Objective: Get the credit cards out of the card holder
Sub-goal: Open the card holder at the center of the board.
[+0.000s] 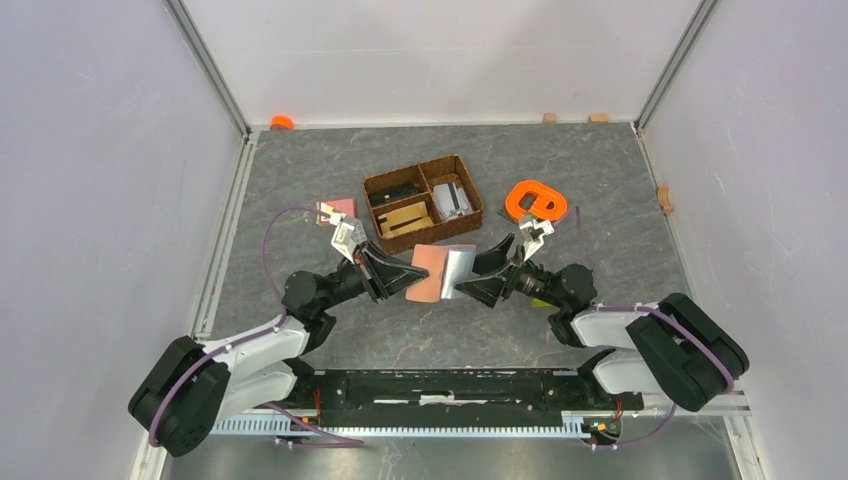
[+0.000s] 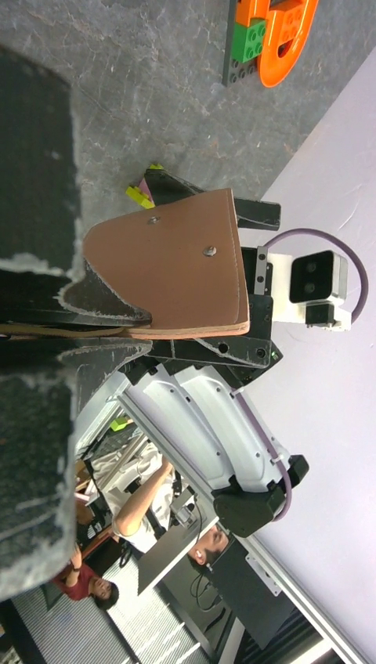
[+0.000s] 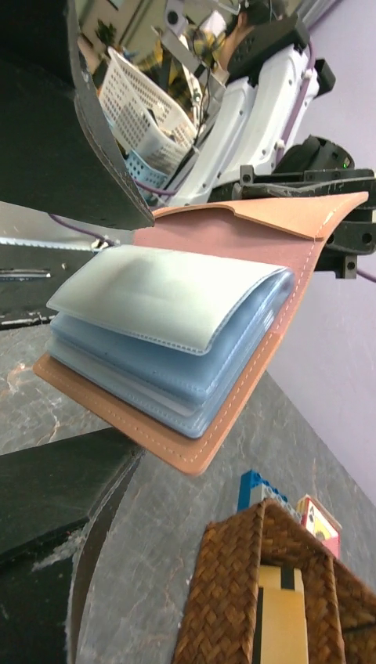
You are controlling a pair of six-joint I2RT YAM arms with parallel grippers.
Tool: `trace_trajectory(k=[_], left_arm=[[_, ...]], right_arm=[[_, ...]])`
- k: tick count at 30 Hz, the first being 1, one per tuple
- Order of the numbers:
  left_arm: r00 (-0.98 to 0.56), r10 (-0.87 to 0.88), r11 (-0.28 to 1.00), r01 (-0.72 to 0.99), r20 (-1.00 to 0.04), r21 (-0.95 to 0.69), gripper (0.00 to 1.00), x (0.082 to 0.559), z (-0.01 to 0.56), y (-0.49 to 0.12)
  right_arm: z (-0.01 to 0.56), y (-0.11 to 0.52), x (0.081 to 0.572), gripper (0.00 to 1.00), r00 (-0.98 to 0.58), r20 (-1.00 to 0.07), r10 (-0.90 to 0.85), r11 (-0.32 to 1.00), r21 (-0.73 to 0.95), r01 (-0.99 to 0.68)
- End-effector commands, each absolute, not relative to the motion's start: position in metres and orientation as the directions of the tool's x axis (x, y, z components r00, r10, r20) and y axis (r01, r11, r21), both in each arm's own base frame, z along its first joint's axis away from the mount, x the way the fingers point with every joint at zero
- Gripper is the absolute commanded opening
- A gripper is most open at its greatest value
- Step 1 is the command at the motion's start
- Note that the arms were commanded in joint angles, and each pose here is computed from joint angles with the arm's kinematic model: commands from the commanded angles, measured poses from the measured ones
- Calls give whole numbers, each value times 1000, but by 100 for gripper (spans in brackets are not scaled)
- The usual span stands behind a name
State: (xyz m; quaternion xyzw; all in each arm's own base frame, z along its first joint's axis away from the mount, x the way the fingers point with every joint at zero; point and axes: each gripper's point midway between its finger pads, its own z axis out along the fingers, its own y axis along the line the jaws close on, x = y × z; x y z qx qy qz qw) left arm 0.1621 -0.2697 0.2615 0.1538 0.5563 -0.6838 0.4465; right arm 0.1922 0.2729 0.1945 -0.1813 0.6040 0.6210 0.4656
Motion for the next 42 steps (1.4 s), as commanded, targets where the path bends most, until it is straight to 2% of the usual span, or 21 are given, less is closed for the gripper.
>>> trace_trajectory(k=[1, 4, 8, 13, 16, 23, 28, 32, 35, 39, 42], left_arm=[[-534, -457, -65, 818, -711, -572, 2, 150, 283, -269], [-529, -460, -53, 818, -713, -572, 2, 153, 281, -270], [-515, -478, 89, 778, -712, -622, 2, 176, 262, -266], [-453, -507, 363, 660, -734, -658, 2, 213, 231, -246], [-447, -503, 388, 648, -739, -656, 2, 217, 226, -244], [-566, -423, 302, 648, -707, -700, 2, 217, 211, -272], [-589, -412, 297, 635, -695, -714, 2, 219, 205, -276], [-596, -408, 336, 606, -691, -721, 2, 224, 197, -274], [-628, -389, 352, 575, -674, -739, 2, 229, 185, -278], [-663, -379, 326, 557, -646, -764, 2, 231, 177, -286], [-688, -357, 326, 542, -632, -775, 2, 233, 169, -291]], right_arm=[[223, 273, 174, 98, -481, -782, 396, 26, 533, -846], [233, 271, 164, 97, -482, -774, 410, -28, 518, -855], [232, 266, 169, 85, -459, -781, 423, 11, 511, -860], [210, 261, 193, 56, -465, -781, 417, 145, 562, -814], [199, 266, 201, 45, -500, -774, 389, 167, 593, -788], [195, 275, 200, 38, -558, -748, 358, 108, 627, -771], [176, 277, 212, 33, -575, -751, 324, 187, 647, -739], [143, 278, 229, 41, -623, -738, 260, 304, 675, -672], [129, 281, 232, 43, -665, -709, 233, 318, 702, -637], [130, 287, 229, 36, -695, -679, 235, 268, 733, -626], [127, 287, 229, 28, -697, -679, 230, 280, 732, -621]])
